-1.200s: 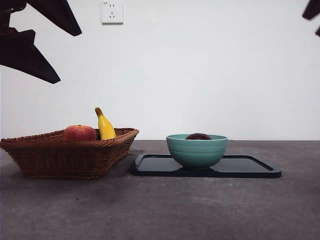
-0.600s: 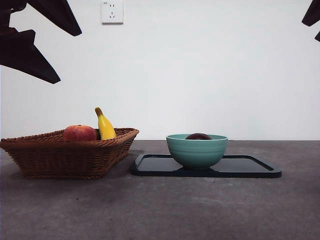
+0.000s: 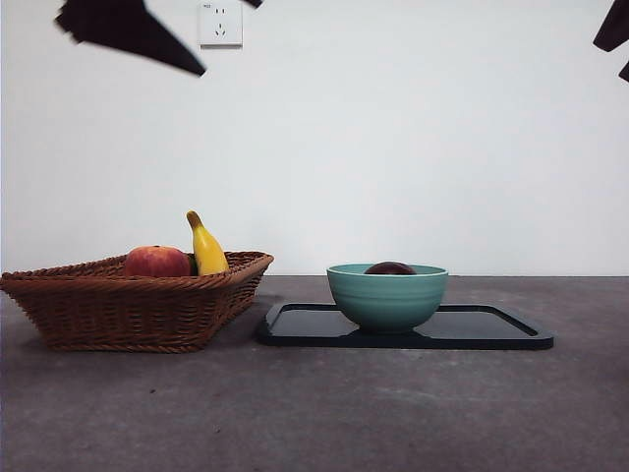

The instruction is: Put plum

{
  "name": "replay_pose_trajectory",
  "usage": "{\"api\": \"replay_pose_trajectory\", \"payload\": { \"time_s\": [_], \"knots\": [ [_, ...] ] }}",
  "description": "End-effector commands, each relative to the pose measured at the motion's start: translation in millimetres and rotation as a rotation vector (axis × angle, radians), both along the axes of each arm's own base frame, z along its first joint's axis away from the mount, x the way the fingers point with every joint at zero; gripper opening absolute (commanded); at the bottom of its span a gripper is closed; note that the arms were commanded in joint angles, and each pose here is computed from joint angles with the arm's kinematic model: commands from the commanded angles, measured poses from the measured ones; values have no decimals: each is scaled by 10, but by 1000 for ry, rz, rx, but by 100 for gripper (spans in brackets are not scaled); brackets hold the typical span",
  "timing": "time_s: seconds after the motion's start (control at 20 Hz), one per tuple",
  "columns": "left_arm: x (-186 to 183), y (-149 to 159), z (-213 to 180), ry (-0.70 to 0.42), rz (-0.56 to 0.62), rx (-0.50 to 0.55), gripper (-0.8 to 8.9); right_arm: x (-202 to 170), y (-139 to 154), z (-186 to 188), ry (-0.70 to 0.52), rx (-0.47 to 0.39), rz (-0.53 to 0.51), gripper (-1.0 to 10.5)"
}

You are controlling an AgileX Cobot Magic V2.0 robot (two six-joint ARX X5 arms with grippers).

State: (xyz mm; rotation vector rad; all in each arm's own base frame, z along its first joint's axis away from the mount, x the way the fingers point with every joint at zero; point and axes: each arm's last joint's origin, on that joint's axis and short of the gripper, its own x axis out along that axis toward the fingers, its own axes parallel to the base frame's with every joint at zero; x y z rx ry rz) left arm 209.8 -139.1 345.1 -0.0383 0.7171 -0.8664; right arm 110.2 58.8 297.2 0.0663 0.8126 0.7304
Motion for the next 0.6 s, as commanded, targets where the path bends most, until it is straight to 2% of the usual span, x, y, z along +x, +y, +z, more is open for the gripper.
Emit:
{"api": "replay_pose_trajectory", "payload": {
  "time_s": [0.05,0.25,0.6],
  "knots": [
    [170,-170,149,-9,-1,-14,406,7,13,28,-20,2,18,172],
    [515,-503,204,-22,13,16,406,4,12,28,-20,2,17,172],
    [1114,-1012,-79,22,3,61,406,-6,7,21,-6,0,14,172]
  ]
}}
